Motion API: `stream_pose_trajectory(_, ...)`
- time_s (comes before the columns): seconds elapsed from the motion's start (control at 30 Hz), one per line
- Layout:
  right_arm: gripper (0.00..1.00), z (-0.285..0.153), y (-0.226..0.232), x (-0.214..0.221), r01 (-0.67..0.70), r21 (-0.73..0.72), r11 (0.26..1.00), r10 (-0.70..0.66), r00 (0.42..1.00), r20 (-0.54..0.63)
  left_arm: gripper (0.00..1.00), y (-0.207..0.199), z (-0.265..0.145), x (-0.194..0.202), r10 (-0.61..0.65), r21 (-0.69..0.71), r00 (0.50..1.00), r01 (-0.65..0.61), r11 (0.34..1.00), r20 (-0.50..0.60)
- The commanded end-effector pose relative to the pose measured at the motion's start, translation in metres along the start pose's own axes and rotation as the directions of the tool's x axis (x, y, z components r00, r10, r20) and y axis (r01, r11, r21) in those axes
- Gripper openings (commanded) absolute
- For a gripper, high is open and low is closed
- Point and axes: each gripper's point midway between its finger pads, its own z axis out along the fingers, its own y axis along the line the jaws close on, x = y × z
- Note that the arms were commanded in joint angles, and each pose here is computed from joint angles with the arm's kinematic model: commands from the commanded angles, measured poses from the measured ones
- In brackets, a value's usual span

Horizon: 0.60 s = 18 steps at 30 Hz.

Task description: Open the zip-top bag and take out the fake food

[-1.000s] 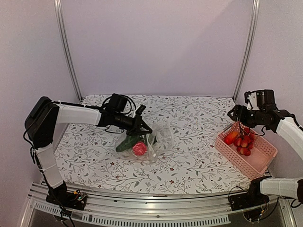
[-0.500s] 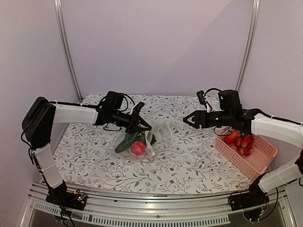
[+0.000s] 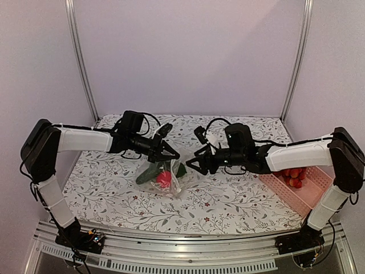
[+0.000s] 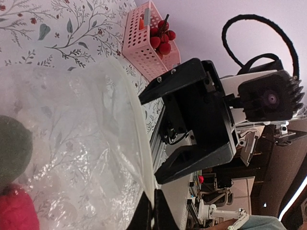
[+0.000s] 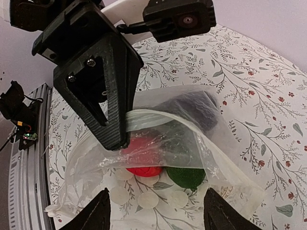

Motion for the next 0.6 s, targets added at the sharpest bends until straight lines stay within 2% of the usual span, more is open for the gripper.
stream_pose_trajectory(0.0,0.64,0.025,0.005,-0.008,0.179,0.012,0.984,-0.179,0.982,0.065,0.00,-0.006,-0.006,0.011,-0.006,0.062,1.000,0.008,0.998,-0.025)
stream_pose_trajectory(0.3,0.60,0.064,0.022,0.021,0.323,-0.013,0.946,-0.322,0.945,0.050,0.00,-0.016,-0.010,0.031,-0.005,0.115,0.996,0.015,0.993,-0.086)
stream_pose_trajectory(0.57,0.58,0.067,0.028,0.047,0.364,0.021,0.931,-0.364,0.931,-0.003,0.00,-0.047,-0.006,0.045,0.030,0.219,0.987,0.005,0.976,-0.157)
